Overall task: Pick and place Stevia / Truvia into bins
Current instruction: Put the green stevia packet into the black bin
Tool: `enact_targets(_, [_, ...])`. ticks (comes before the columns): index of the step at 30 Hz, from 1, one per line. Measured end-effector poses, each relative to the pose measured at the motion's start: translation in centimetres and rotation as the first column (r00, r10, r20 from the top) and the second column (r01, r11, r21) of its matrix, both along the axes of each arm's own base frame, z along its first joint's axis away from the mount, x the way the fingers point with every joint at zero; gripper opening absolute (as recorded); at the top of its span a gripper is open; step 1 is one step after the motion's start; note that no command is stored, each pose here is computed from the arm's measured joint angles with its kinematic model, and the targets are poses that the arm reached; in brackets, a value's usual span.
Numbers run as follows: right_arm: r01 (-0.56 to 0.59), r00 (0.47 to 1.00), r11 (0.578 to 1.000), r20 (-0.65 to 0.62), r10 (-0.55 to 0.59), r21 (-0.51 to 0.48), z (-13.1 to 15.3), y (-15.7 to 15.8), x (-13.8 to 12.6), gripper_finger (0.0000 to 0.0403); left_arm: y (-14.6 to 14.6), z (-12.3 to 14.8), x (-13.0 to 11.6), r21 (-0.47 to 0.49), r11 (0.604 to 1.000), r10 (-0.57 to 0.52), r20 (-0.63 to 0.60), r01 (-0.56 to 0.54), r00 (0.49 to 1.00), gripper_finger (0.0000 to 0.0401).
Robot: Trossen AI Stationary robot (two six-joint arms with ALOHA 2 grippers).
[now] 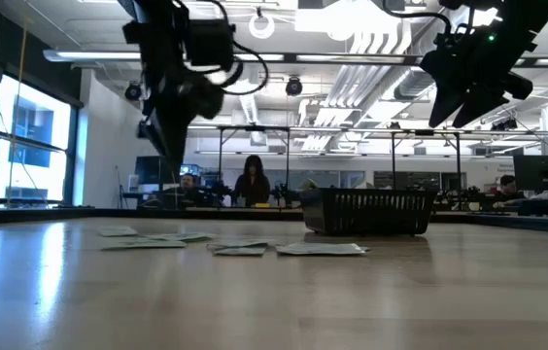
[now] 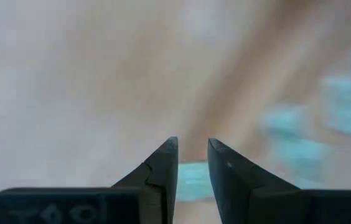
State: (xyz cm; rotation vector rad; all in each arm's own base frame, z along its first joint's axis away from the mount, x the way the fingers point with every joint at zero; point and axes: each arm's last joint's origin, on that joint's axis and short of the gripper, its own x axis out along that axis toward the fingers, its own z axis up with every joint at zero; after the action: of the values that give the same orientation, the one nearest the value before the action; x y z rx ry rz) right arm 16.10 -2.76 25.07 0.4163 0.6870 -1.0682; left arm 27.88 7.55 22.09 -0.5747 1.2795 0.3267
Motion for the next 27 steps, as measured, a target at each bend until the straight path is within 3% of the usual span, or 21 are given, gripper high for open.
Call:
enact_targets(2, [0.004,1.0,1.0,0.004,-0.004,0.004,0.0,-0.1,0.0,0.0249,0.3,-0.1,-0.9,0.101,0.995,0.028,-0.102,-0.018,0.994,0.0124])
enact_targets(4, [0.009,1.0,1.0,0.009,-0.009,0.008,0.0,-0.2,0.0,0.0249,0.5,-0.6,-1.7,0.072,0.997,0.012,-0.182,0.001,0.983,0.0124])
enact_targets(8, [0.016,1.0,1.0,0.023,-0.016,0.004,0.1,-0.3,0.1,0.0249,-0.4,-2.4,-2.1,-0.032,0.998,-0.056,-0.163,0.052,0.985,0.0124])
enact_targets(13, [0.016,0.999,1.0,0.049,-0.016,0.002,0.2,-0.3,0.3,0.0249,-1.6,-4.9,-2.7,-0.067,0.993,-0.106,-0.15,0.097,0.983,0.0124])
enact_targets(23, [0.003,0.996,1.0,0.093,-0.004,0.017,0.4,-0.2,0.7,0.0249,-2.2,-8.1,-4.3,-0.054,0.997,-0.07,-0.142,0.063,0.987,0.0124])
enact_targets(27, [-0.031,0.991,0.999,0.134,0.028,0.02,0.6,-0.2,1.2,0.0249,-2.1,-8.7,-4.3,0.006,0.996,-0.085,-0.141,0.087,0.986,0.0124])
